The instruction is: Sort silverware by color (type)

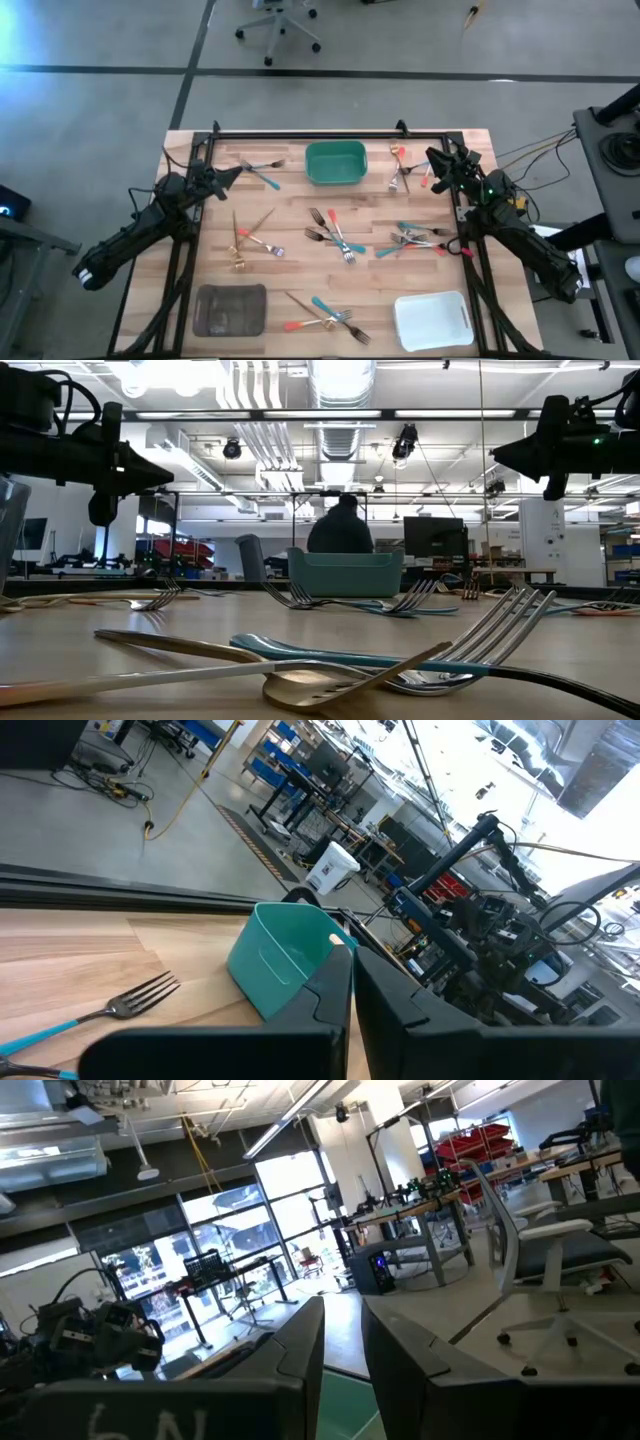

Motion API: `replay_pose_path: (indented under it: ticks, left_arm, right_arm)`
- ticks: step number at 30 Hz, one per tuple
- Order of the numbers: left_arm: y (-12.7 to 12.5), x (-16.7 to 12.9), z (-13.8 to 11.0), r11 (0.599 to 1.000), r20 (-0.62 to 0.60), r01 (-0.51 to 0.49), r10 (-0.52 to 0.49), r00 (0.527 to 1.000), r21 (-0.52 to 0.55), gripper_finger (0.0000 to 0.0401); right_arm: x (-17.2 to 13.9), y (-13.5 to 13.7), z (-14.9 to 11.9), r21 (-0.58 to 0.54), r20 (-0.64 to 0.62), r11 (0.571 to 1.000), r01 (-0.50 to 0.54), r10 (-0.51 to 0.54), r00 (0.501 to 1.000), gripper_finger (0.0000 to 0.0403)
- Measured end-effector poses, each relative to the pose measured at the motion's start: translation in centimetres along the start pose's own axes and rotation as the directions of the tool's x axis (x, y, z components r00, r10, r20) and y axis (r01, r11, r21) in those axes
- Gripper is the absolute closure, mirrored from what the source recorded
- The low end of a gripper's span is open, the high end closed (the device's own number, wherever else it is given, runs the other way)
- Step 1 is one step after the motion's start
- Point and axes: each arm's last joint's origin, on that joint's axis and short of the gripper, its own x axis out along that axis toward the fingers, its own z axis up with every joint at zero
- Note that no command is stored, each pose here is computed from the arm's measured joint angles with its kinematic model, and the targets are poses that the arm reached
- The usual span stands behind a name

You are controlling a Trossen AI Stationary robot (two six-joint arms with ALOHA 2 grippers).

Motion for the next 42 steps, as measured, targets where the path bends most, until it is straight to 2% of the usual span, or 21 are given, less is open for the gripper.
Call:
replay_pose_path:
  ticks: [14,23,42]
  left_arm:
    - [0.0,0.0,0.0,1.0,-0.001,0.0,0.0,1.0,0.0,0.0401]
    - [0.0,0.0,0.0,1.0,0.0,0.0,0.0,1.0,0.0,0.0401]
    - [0.0,0.0,0.0,1.0,0.0,0.0,0.0,1.0,0.0,0.0401]
  right_arm:
    - [0.0,0.0,0.0,0.001,0.0,1.0,-0.002,0.002,1.0,0.0339]
    - [0.1,1.0,-0.4,0.028,-0.033,0.995,-0.1,0.1,0.994,0.0339]
    - [0.1,1.1,-0.4,0.028,-0.034,0.994,-0.102,0.103,0.994,0.0339]
